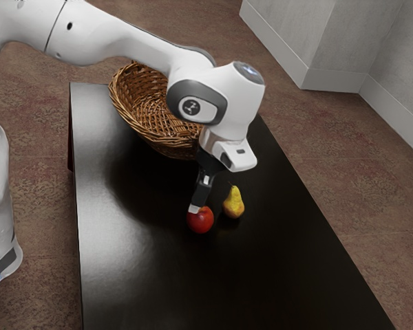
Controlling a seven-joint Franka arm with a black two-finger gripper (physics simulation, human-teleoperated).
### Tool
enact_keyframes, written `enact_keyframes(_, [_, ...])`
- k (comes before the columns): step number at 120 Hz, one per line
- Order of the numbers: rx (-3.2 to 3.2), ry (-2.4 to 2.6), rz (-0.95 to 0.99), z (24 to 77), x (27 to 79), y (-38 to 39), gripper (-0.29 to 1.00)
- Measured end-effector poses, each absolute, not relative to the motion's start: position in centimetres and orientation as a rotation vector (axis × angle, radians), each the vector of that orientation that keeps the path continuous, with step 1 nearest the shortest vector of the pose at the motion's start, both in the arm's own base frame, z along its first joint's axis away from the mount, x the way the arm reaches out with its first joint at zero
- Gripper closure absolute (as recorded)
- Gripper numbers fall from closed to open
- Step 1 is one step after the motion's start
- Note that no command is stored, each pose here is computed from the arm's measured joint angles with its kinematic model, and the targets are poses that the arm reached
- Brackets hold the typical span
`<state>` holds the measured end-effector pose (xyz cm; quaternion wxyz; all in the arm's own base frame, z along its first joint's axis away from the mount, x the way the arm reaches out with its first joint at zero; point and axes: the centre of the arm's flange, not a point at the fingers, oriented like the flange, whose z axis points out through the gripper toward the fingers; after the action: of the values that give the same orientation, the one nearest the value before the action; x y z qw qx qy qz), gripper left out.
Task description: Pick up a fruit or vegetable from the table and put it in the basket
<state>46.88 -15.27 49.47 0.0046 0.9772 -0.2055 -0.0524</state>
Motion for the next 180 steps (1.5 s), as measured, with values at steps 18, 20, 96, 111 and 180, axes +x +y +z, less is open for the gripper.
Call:
enact_keyframes(18, [3.060, -0.645, -0.170, 48.1, 46.8, -15.1, 0.00])
enact_keyframes(20, [3.060, -0.645, -0.168, 48.1, 46.8, -15.1, 0.00])
enact_keyframes(96, [3.063, -0.648, -0.129, 47.2, 49.5, -14.0, 0.00])
enact_keyframes(111, [3.052, -0.653, -0.161, 45.7, 50.1, -14.0, 0.00])
enact_keyframes(180, [3.036, -0.655, -0.204, 42.4, 50.7, -14.1, 0.00])
